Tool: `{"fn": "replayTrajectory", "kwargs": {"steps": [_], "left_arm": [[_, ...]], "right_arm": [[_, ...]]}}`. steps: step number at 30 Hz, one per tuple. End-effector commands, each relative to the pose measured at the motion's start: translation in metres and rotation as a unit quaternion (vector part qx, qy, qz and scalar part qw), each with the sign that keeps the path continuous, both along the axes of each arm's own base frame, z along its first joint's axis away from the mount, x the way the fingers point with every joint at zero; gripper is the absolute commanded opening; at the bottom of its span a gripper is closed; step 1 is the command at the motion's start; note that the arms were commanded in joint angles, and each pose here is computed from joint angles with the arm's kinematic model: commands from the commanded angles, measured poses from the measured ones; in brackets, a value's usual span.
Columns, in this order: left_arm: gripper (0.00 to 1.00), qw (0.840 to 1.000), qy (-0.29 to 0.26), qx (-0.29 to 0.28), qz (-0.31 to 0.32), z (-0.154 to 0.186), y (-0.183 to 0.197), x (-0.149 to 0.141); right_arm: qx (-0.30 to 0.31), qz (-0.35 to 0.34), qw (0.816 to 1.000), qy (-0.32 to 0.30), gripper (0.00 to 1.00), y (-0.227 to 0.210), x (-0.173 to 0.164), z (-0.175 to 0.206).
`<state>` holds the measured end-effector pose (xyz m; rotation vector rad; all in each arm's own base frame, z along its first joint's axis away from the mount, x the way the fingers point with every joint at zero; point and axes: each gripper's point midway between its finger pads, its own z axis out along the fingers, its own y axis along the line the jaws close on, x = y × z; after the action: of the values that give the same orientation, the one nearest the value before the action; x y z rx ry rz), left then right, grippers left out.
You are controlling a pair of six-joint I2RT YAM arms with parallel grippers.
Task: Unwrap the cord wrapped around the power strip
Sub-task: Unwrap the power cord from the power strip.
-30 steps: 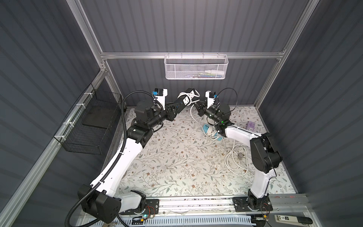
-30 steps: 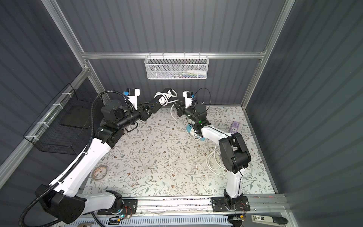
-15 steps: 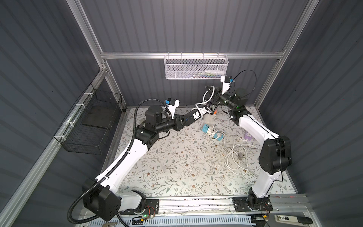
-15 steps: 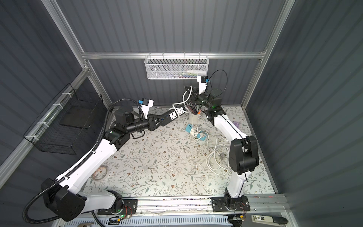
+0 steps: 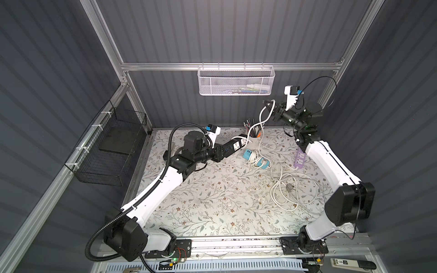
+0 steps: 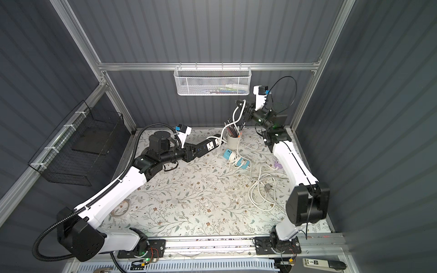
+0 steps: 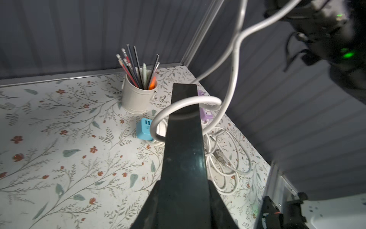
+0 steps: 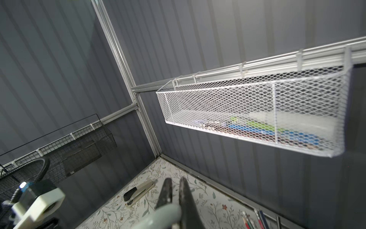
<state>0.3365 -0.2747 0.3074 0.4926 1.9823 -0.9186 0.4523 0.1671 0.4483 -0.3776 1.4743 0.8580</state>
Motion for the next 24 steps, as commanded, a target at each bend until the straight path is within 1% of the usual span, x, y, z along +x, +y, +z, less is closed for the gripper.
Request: {"fn": "replayTrajectory", "kwargs": {"steps": [1,3,6,7,9,12,15,19,21,24], "left_arm": [[0.00,0.995,-0.066,0.022,0.075,0.029,0.018,0.027],[0.00,0.990,-0.091,0.030,0.105,0.043,0.025,0.039],[0.00,0.983,-0.120,0.024,0.133,0.070,0.035,0.053],[0.00,0.982,-0.128,0.018,0.137,0.079,0.038,0.057],[0.00,0.977,-0.155,-0.002,0.144,0.112,0.044,0.062],[0.00,0.973,-0.185,-0.024,0.140,0.145,0.045,0.063],[0.00,0.972,-0.201,-0.057,0.109,0.171,0.037,0.054],[0.00,0.972,-0.199,-0.118,0.033,0.194,0.020,0.026],[0.00,0.972,-0.185,-0.144,-0.012,0.197,0.012,0.009],[0.00,0.971,-0.154,-0.171,-0.057,0.194,0.005,-0.012]], "right_arm": [[-0.035,-0.048,0.997,0.056,0.00,-0.021,-0.020,-0.022],[-0.050,-0.063,0.992,0.094,0.00,-0.031,-0.035,-0.039],[-0.061,-0.078,0.984,0.148,0.00,-0.039,-0.055,-0.068],[-0.062,-0.079,0.981,0.163,0.00,-0.040,-0.060,-0.076],[-0.066,-0.078,0.974,0.203,0.00,-0.040,-0.069,-0.100],[-0.072,-0.072,0.961,0.257,0.00,-0.038,-0.075,-0.138],[-0.077,-0.083,0.948,0.297,0.00,-0.039,-0.073,-0.177],[-0.069,-0.087,0.936,0.335,0.00,-0.033,-0.053,-0.220],[-0.066,-0.083,0.933,0.345,0.00,-0.026,-0.038,-0.229],[-0.051,-0.077,0.935,0.343,0.00,-0.016,-0.009,-0.230]]}}
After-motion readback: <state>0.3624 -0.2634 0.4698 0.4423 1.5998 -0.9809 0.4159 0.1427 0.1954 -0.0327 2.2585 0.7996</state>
